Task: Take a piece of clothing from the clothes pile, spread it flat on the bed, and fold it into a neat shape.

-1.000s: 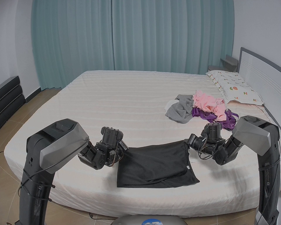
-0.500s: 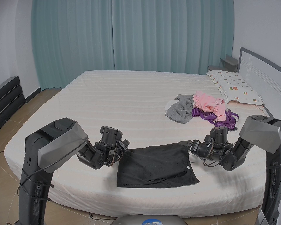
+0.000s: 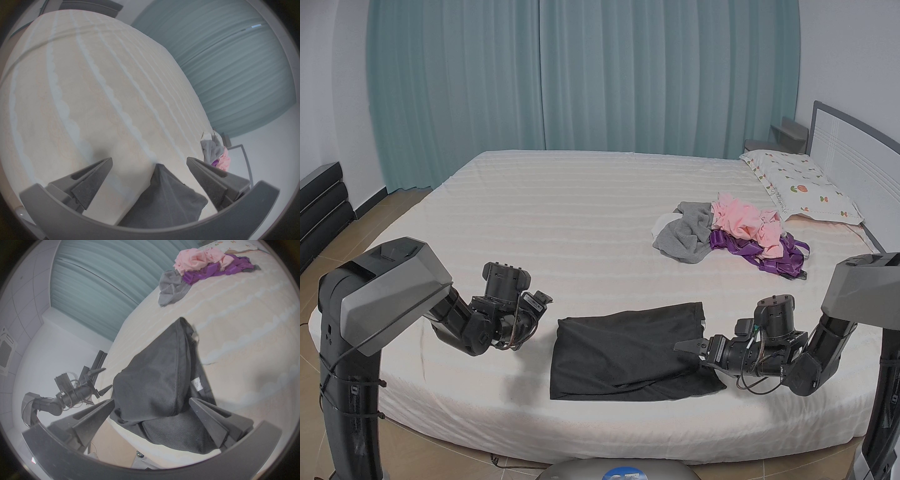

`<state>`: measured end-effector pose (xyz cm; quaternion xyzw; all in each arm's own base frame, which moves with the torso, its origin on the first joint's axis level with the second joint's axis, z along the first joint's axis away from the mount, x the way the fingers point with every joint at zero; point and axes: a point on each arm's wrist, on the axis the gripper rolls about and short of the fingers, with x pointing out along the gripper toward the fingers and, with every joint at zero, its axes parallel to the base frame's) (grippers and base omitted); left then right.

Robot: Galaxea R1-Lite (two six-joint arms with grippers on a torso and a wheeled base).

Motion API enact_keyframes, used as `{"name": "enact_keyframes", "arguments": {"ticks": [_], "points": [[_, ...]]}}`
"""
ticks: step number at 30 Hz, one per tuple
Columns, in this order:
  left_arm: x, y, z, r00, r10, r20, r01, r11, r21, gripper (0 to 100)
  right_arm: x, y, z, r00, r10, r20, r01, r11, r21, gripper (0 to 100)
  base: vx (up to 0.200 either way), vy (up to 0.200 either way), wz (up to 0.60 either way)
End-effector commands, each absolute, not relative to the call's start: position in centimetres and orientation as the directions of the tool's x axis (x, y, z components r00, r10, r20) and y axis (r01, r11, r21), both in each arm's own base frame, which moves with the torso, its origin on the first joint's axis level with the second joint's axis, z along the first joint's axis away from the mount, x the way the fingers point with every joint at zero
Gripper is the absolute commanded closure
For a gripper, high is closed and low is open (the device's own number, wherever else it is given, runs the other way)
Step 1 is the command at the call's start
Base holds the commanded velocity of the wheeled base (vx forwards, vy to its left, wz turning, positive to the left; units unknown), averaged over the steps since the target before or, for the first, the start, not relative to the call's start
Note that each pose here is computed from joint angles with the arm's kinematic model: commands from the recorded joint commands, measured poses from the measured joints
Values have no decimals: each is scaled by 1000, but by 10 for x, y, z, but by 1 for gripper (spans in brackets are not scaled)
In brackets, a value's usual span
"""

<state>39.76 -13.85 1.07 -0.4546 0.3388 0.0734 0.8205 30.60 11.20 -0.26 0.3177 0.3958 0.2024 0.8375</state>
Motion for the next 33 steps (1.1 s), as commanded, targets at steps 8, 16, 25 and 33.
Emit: {"name": "enact_keyframes", "arguments": {"ticks": [8,16,25,33], "points": [[396,-118,24,776,-167,-608,-447,535,-717,0,310,124,-23,604,543,-583,-52,758,651,100,0,0,0],[394,-117,24,775,-165,-610,-449,535,-715,0,290,111,-1,619,537,-573,-51,755,653,100,0,0,0],[392,-118,23,765,-184,-617,-446,539,-714,0,288,109,-12,601,527,-600,-25,763,645,100,0,0,0],[389,-130,21,723,-302,-621,-398,553,-732,0,310,107,-13,642,516,-567,-29,756,654,0,0,0,0]]}}
